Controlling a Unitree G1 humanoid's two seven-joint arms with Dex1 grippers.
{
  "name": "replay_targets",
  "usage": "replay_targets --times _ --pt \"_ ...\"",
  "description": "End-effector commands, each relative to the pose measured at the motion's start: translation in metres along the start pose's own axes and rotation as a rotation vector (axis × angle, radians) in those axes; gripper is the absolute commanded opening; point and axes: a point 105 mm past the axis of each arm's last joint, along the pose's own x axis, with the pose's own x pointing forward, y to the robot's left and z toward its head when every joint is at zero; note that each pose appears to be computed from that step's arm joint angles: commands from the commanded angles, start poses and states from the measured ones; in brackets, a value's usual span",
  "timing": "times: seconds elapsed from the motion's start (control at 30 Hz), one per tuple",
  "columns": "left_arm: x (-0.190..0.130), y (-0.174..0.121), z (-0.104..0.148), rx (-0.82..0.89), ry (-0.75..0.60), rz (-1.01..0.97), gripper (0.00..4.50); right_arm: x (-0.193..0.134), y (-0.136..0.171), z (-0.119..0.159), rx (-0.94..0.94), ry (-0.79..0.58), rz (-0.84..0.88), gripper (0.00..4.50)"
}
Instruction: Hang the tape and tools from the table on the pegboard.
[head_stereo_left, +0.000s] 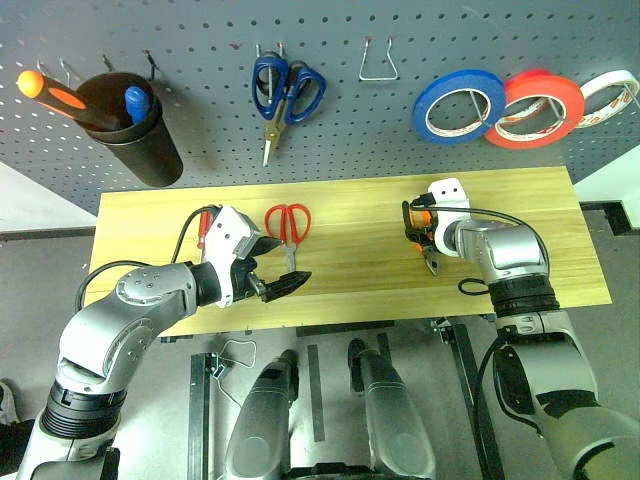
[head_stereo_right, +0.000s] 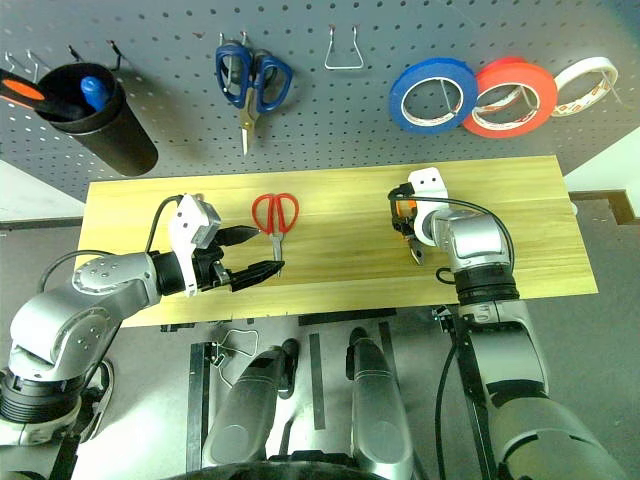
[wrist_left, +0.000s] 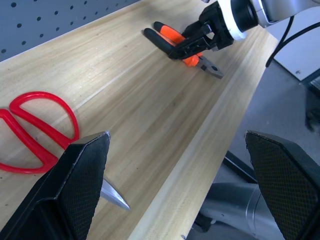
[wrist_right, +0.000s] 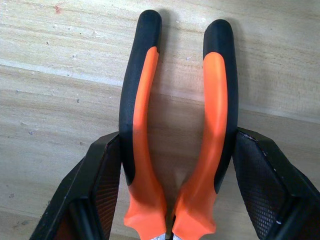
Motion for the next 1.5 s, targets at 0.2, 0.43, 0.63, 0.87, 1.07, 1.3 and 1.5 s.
replay_targets --times 0.2,0.43,0.63,0.87,1.07,1.3,1.5 --pt "-0.001 0.001 0.009 0.043 -0.039 0.012 4.5 -0.009 -0.002 -0.002 -0.041 -0.027 0.001 2.92" --pt "0.006 0.007 0.012 0.062 -0.07 0.004 4.5 -0.047 0.022 0.018 -0.126 -0.135 0.106 2.92" --pt "0.009 0.013 0.013 0.081 -0.089 -0.008 4.5 -0.079 0.036 0.029 -0.175 -0.221 0.166 2.92" --pt "0.01 0.007 0.024 0.091 -0.168 -0.089 4.5 -0.116 0.054 0.038 -0.244 -0.33 0.279 2.92" --pt "0.001 -0.002 0.044 0.108 -0.316 -0.174 4.5 -0.162 0.072 0.059 -0.314 -0.553 0.44 2.92" --pt "-0.002 0.006 0.057 0.122 -0.435 -0.139 4.5 -0.214 0.092 0.09 -0.34 -0.85 0.57 2.92" --pt "-0.018 0.015 0.076 0.086 -0.613 -0.068 4.5 -0.233 0.098 0.122 -0.36 -0.996 0.525 2.92"
